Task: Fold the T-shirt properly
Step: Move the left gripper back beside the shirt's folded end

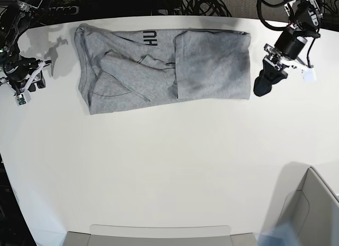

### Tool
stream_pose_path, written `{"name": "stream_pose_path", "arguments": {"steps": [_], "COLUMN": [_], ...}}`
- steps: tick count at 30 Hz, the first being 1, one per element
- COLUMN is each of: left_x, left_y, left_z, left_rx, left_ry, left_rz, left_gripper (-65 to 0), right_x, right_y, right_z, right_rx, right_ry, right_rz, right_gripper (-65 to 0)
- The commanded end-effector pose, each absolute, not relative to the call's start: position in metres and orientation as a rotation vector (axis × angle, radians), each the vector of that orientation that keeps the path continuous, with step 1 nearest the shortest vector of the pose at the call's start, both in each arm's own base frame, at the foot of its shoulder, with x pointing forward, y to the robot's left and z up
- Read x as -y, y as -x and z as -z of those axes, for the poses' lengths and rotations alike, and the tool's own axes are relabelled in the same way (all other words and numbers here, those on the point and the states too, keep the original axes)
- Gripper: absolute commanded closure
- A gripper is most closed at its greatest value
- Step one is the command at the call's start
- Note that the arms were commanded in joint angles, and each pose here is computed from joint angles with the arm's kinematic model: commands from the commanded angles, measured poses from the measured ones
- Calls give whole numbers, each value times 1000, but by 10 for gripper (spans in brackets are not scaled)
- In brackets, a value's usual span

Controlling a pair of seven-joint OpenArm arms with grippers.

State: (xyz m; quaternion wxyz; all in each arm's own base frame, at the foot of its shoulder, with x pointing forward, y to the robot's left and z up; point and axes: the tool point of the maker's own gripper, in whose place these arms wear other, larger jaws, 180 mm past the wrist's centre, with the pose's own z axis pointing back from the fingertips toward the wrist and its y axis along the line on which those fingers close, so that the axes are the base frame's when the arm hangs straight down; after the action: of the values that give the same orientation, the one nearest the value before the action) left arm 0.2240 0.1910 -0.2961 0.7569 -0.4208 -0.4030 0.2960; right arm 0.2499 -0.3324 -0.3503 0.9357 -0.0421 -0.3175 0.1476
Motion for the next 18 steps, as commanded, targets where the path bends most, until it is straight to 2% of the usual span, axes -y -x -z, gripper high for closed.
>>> {"name": "stream_pose_path", "arguments": {"steps": [1, 4, 5, 7, 9, 11, 12, 14, 18], "left_x": [-194, -193, -193, -191, -191, -191, -192, -193, -194], "left_y": [-226, -226, -226, -226, -227, -229, -230, -230, -228], "left_z": [285, 286, 286, 286, 287, 288, 289, 290, 289], "left_rx": [909, 907, 906, 897, 884, 863, 858, 849, 851], "left_ry": [929, 929, 930, 933, 938, 944, 945, 945, 937], "left_rz": [-630, -631, -630, -627, -637, -665, -676, -690, -695], "left_gripper": [-396, -391, -370, -278, -129, -57, -63, -121, -328], "right_x": [336, 336, 336, 336, 336, 336, 336, 336, 336], "right_y": [-258, -258, -258, -258, -257, -257, -257, -257, -258], "right_z": [336, 336, 336, 335, 336, 336, 336, 336, 336], "right_rx": [687, 688, 688, 689, 687, 687, 687, 688, 689], "right_ry": [107, 109, 109, 110, 109, 109, 109, 108, 108], "right_rz": [-329, -328, -328, -327, -327, -327, -327, -326, -326], "right_gripper": [-206, -206, -206, -206, -206, -206, -206, -206, -206]}}
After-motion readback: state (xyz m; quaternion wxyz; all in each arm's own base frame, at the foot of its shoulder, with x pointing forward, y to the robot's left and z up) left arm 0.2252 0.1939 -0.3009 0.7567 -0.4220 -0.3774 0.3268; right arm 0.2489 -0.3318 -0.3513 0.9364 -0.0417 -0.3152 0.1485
